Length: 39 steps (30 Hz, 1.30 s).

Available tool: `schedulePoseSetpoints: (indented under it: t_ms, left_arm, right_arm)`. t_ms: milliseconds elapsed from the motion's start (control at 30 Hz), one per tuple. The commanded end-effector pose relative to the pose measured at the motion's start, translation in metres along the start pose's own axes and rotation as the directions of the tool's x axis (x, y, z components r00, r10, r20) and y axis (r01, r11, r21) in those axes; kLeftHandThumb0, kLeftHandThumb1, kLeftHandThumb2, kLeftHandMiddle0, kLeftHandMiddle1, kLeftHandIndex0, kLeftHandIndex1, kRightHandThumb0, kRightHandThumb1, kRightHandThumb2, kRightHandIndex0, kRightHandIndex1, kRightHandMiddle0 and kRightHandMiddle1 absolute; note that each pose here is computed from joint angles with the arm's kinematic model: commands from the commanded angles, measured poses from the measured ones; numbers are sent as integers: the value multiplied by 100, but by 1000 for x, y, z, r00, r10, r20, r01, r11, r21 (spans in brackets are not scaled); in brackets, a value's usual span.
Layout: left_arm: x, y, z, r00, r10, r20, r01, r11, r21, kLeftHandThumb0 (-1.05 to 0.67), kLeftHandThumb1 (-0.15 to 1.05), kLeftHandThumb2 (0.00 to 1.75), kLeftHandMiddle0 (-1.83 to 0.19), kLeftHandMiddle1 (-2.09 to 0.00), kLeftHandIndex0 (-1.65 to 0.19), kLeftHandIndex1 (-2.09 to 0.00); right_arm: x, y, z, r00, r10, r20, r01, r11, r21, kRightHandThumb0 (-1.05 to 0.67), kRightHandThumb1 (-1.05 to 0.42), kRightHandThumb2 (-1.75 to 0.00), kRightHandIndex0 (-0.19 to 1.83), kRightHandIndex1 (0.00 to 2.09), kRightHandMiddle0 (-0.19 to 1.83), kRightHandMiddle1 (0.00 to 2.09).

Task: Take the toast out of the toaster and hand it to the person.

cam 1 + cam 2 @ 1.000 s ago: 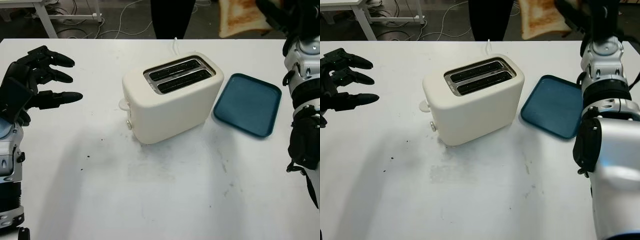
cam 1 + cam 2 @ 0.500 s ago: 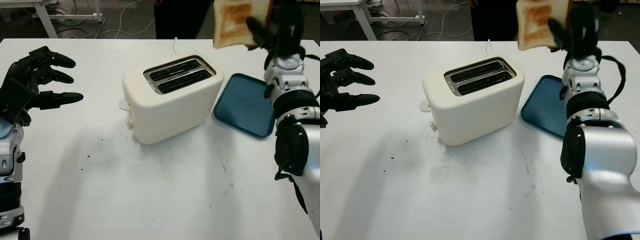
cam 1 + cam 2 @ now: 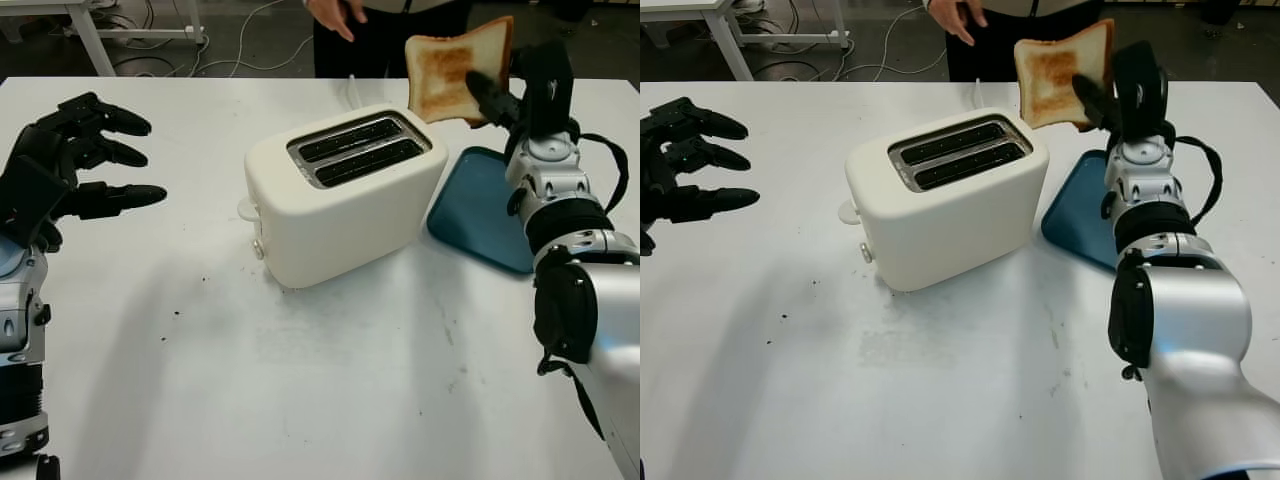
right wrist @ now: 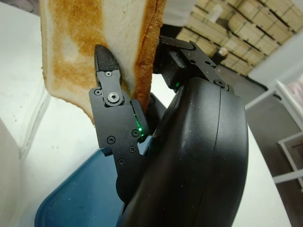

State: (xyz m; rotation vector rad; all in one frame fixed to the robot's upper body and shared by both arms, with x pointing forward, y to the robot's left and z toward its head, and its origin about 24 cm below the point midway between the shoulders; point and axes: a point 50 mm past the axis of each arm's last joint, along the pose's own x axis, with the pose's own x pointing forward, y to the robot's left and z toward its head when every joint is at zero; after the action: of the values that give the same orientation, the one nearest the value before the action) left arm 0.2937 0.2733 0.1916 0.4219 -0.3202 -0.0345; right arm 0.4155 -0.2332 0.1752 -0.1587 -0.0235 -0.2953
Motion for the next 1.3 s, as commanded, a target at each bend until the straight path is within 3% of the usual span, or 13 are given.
schedulePoseSetpoints:
  t_ms: [0,400,600,933,1267]
  left_arm:
    - [-1,0,-1,1000,-4,0,4,1000,-9,-105,49,0,-45,-119,-47,-106]
    - [-1,0,-1,1000,-1,4,1,1000,0,-105,49,0,-46,-120,-47,-107]
    - [-1,0,-1,1000,0,5,0,1000,-5,-105,48,0,-46,-120,-47,-107]
    - [0,-1,0,1000,-3,3,3,1000,-10,-105,49,0,-47,-119,-47,-107]
    - [0,-1,-1,1000,-7,5,7,1000,-12,-105,49,0,-47,-118,-47,-106]
  right_arm:
    - [-1,2,-1,1000,17,16,-17,1000,2,-18,-92,-14,94,175,62,161]
    - [-2,6,-3,999,45,19,-44,997,-62,-21,-92,-14,98,175,70,172]
    - [-2,8,-2,998,55,19,-54,998,-43,-21,-92,-13,101,175,76,168]
    - [-1,8,-1,998,62,16,-60,994,-87,-21,-92,-14,99,175,70,174]
    - [-2,9,0,995,92,49,-83,983,-167,-24,-92,-11,105,175,85,175]
